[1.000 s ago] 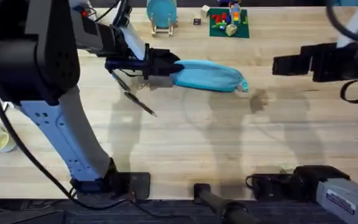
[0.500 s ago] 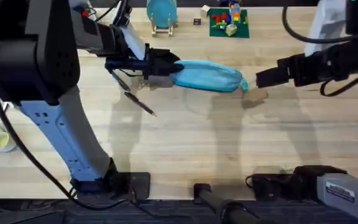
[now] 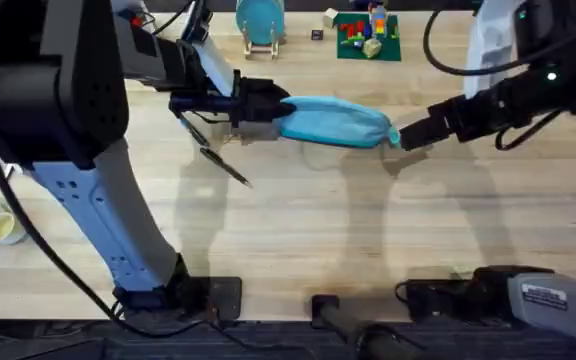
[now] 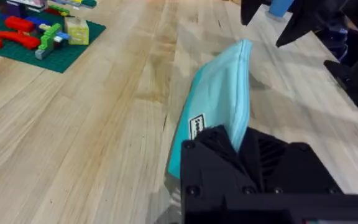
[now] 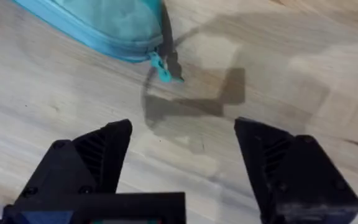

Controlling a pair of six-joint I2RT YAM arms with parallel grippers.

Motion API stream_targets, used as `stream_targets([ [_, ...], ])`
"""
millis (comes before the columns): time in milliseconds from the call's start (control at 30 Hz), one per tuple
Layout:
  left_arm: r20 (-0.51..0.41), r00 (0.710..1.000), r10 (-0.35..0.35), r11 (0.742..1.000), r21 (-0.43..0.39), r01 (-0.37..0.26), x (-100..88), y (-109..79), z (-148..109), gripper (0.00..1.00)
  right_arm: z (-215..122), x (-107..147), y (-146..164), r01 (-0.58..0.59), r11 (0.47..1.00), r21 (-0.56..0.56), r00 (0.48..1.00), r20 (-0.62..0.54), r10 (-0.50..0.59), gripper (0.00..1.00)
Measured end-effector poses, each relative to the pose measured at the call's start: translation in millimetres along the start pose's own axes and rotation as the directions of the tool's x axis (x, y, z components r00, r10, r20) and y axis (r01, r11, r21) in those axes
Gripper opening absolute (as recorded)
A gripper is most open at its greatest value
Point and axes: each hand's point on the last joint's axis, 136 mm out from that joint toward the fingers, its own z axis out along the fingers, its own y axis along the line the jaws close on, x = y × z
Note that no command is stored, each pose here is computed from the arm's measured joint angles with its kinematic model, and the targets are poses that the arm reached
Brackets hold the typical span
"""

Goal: Unzip the bag, pick up the pens from the table one at a time and place them inside, then zip the bag closed.

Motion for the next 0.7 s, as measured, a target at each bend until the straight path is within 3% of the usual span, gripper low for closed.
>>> stream_targets([
  [333,0.000,1.000,0.000,1.000,0.000,0.000,0.0,0.0,0,0.043,25,-17,14,0.097,0.995,-0.021,0.995,0.004,-0.097,0.997],
  [700,0.000,1.000,0.000,1.000,0.000,0.000,0.0,0.0,0,0.043,54,-20,10,0.090,0.995,-0.035,0.995,-0.037,-0.091,0.995],
])
